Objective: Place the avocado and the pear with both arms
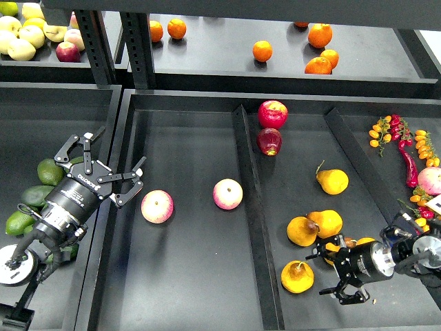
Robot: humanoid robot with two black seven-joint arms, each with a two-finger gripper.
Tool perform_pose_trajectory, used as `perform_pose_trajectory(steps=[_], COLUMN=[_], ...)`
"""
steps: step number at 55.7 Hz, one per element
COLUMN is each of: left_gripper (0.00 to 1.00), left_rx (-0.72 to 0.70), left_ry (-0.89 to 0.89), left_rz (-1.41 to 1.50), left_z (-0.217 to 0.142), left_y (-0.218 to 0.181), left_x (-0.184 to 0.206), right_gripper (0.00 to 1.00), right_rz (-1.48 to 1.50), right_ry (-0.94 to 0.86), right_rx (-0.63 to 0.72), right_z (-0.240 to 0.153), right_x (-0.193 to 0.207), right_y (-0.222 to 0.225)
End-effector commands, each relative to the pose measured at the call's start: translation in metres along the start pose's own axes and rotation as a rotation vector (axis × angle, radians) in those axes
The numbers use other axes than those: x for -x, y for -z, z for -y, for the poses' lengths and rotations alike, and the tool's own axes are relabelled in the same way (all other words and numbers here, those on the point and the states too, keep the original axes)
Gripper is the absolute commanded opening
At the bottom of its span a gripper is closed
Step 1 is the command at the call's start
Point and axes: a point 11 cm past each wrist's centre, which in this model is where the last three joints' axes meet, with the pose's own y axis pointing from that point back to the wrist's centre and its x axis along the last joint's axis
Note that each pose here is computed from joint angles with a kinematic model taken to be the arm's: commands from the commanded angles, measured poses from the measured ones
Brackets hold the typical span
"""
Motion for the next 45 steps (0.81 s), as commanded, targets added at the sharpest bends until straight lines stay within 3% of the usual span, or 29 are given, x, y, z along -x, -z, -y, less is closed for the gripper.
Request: perform_pose_trajectory(steps=[1,29,35,45], left_gripper=[1.00,1.00,1.00,1.00], left_rx=[-0.006,-0.016,-0.014,-0.008], left_ry=[-0.004,-0.014,-0.012,-0.004], left_rz=[-0.002,-0.008,-0.008,-0.004], left_z=[0.000,-0.001,-0.001,-0.001], left_y=[0.002,0.006,0.006,0.004], left_x=[-0.001,-0.002,-0.002,0.002], right_gripper=[0.99,0.99,0.99,0.99], right_rz=[0.020,0.178,0.238,0.381], right_ry=[0.008,0.092,0.124,0.289], right_rx=[-0.073,-0.442,-0.590,-0.813], right_z=[-0.015,-0.062,-0.080,-0.063], right_x=[-0.001,-0.005,-0.010,0.009], right_y=[0.015,0.070,0.090,0.122])
